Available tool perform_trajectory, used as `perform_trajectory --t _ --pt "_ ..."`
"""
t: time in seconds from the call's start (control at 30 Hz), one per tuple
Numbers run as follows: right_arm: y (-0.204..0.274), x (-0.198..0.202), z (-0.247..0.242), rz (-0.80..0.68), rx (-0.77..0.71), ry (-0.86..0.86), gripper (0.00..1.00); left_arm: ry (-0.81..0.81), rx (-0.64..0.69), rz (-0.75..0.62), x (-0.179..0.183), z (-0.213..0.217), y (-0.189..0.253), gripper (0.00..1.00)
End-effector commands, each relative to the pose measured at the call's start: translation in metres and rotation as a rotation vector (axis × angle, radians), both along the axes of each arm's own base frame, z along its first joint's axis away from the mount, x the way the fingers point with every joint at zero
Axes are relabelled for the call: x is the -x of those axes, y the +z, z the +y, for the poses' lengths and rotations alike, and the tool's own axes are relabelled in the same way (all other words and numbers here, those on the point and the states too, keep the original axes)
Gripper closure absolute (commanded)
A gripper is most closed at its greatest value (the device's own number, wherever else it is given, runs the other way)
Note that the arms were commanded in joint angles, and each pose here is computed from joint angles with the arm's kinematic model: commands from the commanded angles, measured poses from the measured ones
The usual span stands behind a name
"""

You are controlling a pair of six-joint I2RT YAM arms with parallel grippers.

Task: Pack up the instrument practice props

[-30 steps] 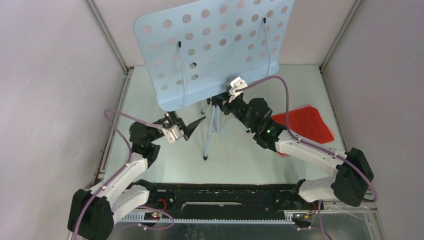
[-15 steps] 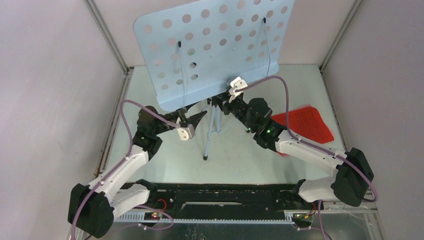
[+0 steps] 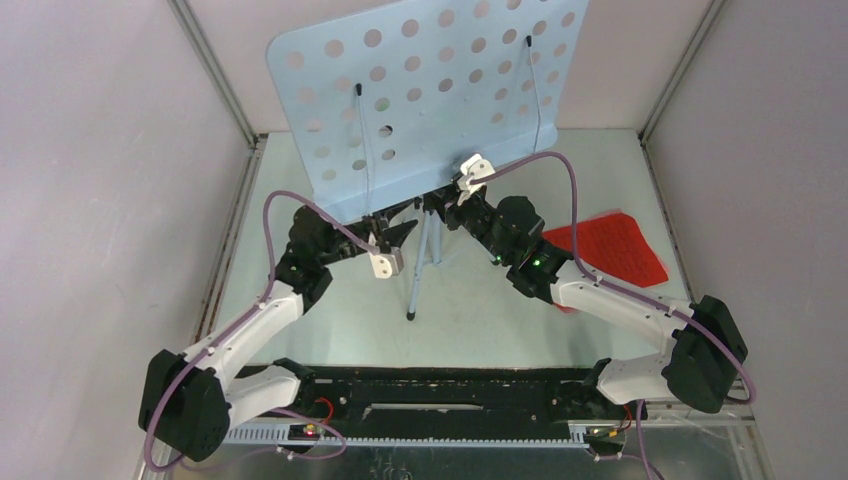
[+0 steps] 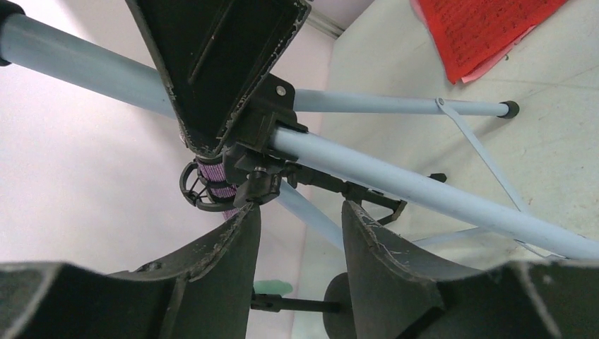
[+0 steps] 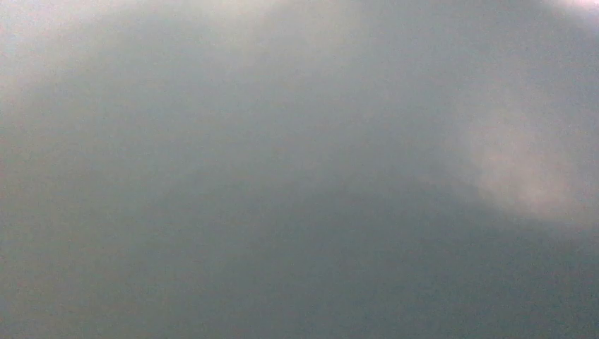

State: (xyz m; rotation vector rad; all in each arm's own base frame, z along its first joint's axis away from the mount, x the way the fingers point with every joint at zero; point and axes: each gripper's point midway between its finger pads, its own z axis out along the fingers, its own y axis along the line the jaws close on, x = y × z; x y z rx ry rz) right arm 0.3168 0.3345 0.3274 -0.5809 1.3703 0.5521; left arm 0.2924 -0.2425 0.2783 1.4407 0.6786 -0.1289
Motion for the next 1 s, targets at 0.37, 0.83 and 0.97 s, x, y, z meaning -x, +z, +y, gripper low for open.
perform_trajectory --t 0.37,0.83,0.97 --pt "-0.048 0.039 0.029 0.107 0.136 0.176 1.00 0.024 0.038 -0.137 -0.009 -0.001 0.054 0.48" --pt "-0.050 0.039 0.032 0.111 0.144 0.179 1.00 -0.018 0.021 -0.088 -0.006 -0.007 0.041 0.76" --pt "-0.049 0.039 0.032 0.110 0.144 0.177 1.00 -0.017 0.104 0.086 -0.005 -0.010 0.044 0.79"
